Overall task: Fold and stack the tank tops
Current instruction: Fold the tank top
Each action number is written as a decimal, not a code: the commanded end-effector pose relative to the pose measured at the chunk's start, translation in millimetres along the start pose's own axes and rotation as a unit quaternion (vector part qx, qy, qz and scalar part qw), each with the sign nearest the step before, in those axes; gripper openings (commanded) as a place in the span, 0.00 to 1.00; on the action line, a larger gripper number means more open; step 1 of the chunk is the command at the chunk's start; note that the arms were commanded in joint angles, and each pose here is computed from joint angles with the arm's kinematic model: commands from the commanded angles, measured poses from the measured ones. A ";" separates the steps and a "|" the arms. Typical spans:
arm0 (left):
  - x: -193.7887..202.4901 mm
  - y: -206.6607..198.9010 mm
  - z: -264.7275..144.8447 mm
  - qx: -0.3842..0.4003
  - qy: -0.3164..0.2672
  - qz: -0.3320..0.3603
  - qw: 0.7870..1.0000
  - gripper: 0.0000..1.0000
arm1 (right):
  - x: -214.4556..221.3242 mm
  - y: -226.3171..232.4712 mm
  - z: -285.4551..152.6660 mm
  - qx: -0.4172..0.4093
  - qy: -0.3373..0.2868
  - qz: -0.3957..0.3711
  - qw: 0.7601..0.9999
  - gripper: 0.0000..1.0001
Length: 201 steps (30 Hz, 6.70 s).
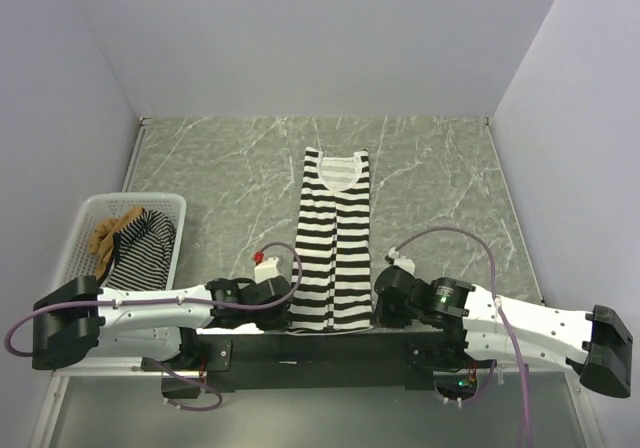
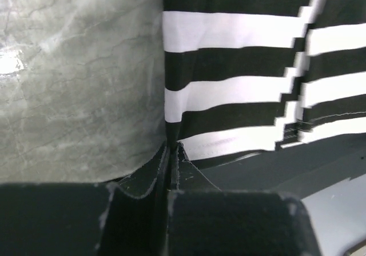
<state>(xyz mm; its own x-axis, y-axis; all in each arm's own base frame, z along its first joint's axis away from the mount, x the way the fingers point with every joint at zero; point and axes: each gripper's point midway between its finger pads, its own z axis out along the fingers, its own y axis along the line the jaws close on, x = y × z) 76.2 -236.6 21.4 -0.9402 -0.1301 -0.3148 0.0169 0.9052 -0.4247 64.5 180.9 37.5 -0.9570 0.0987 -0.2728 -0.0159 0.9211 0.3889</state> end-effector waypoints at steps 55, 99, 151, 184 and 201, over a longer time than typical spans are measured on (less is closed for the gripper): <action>-371.9 -87.2 86.2 0.075 -0.197 -0.056 0.976 0.37 | -357.4 16.7 59.0 0.068 -0.203 0.039 0.976 0.18; -218.9 -23.5 43.3 -0.010 -0.174 -0.099 0.980 0.42 | -182.8 -4.2 47.5 0.045 -0.150 0.037 0.987 0.36; -131.9 -4.3 25.1 -0.027 -0.123 -0.113 0.986 0.01 | -125.1 -12.1 23.8 0.037 -0.142 0.027 0.989 0.00; -268.1 -95.0 -65.9 0.110 -0.218 -0.095 0.965 0.01 | -253.5 67.7 -49.8 -0.069 -0.213 -0.005 0.975 0.00; -425.6 -44.7 42.0 0.117 -0.229 -0.129 0.958 0.59 | -392.5 28.0 36.3 -0.010 -0.180 0.032 0.983 0.53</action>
<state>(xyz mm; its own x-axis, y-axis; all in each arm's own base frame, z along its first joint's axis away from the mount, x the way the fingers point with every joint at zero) 465.2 -234.1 105.3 -0.7023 -0.5540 -0.4470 -0.1908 0.7515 -0.6316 432.7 193.4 108.7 -0.8212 0.2939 -0.4891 0.0413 0.8855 0.4628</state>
